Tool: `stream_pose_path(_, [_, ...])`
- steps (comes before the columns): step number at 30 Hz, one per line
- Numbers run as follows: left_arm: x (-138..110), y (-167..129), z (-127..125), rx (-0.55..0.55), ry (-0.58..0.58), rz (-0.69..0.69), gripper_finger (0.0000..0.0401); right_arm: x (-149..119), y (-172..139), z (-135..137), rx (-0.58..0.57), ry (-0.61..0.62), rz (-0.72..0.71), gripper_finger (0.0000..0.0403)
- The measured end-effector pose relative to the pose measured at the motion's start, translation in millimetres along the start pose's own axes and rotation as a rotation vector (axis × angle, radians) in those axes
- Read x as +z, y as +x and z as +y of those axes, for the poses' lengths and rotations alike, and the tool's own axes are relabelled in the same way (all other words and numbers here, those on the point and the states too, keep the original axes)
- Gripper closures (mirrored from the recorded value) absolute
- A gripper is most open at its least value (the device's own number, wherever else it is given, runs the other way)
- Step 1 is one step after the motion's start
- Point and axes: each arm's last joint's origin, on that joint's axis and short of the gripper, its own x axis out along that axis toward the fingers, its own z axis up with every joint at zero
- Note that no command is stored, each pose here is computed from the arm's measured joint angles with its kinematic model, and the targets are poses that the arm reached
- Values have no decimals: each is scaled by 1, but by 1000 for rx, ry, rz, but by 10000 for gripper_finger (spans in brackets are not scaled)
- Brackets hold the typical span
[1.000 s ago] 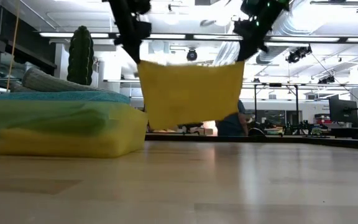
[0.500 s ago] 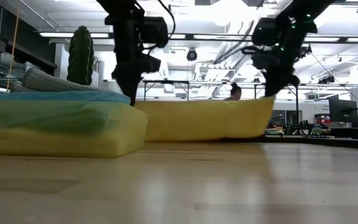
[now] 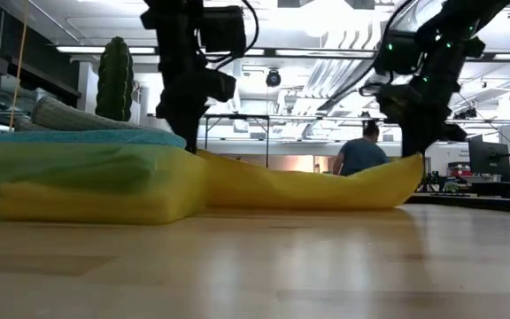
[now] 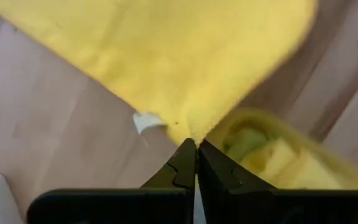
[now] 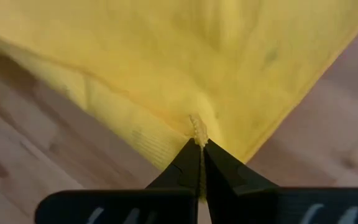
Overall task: Fold microfiber towels
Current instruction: Fold the yellow microfiber towel
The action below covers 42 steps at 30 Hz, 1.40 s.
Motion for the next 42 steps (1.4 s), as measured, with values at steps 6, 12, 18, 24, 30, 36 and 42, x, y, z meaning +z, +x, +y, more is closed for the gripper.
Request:
stream_pose_path(6, [21,-6,35,33,-92,-93,401,24,-21,-4,-91,56,-191,403])
stream_pose_path(12, [31,1,74,91,-183,-120,401,40,-18,-25,-144,162,-295,403])
stream_pose_path(18, [42,18,99,120,-247,-158,401,56,-10,-36,-161,210,-367,403])
stream_pose_path(24, [50,37,108,172,-254,-178,401,63,4,-45,-204,250,-331,403])
stream_pose_path(30, [57,47,111,290,-284,-228,401,72,22,-50,-275,296,-354,403])
stream_pose_path(36, [62,51,115,324,-308,-273,401,80,38,-53,-302,316,-382,403])
stream_pose_path(42, [62,52,114,321,-257,-264,401,83,42,-55,-340,346,-414,403])
